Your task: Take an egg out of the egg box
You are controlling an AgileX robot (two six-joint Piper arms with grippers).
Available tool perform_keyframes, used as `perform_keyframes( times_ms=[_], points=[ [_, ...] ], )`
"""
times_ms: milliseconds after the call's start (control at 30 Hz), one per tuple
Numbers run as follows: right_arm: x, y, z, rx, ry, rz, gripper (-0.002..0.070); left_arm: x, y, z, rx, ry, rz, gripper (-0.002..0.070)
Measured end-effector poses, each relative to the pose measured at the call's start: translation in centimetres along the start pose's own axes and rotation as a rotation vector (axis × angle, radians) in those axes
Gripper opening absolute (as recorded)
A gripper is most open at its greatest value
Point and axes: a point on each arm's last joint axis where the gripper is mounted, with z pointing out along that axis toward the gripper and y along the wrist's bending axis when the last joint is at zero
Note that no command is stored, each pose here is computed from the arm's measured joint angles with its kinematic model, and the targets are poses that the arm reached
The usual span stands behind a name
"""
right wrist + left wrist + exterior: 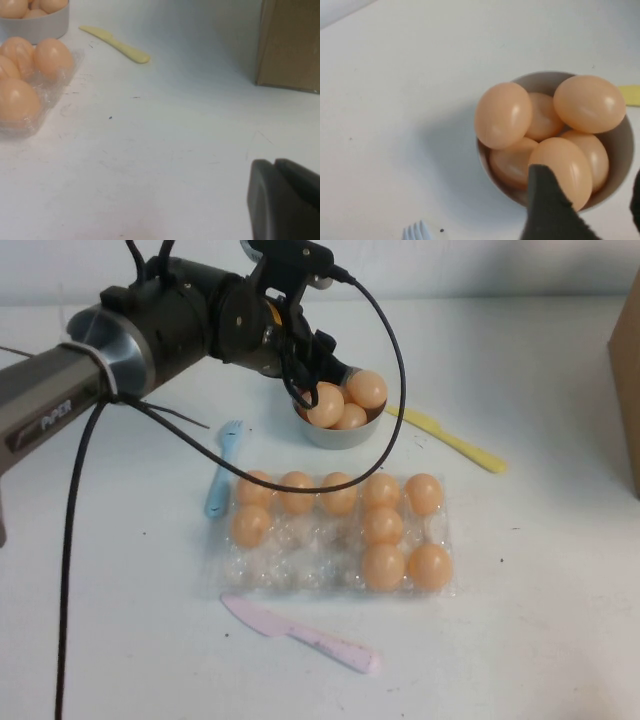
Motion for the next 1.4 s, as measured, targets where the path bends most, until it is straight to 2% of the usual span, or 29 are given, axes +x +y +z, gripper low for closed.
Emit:
perform_keyframes(
  times_ms=[167, 300, 467, 600, 933, 1100, 1400],
  points=[
    [0.0, 0.0, 0.0, 0.000, 0.000, 0.000, -0.0017, 1.4, -0.4, -2.2, -0.007, -0.095, 0.019, 0.0090],
    [0.0, 0.0, 0.0, 0.000, 0.000, 0.000, -0.0017, 3.8, -0.7, -5.2, -0.007, -0.242, 0.027, 0.0015],
    [0.0, 0.0, 0.0, 0.000, 0.000, 0.000, -0.0017, 6.8, -1.2, -9.5, -0.003, -0.407, 0.030, 0.0000],
    [0.0, 0.0, 0.0, 0.000, 0.000, 0.000, -0.0017, 9.3, -1.5, -12.7, -0.001, -0.431, 0.031, -0.0001],
    [0.0, 0.0, 0.0, 0.000, 0.000, 0.000, -0.0017, 10.9, -1.4, -22.7, -0.021, -0.531, 0.037, -0.0001],
    [0.0, 0.0, 0.0, 0.000, 0.000, 0.000, -0.0017, 13.0, -1.2, -25.7, -0.023, -0.386, 0.030, -0.0001],
    [0.0, 0.0, 0.0, 0.000, 0.000, 0.000, -0.0017, 18.3, -1.4, -26.7, -0.006, 0.138, -0.102, -0.0002]
  ],
)
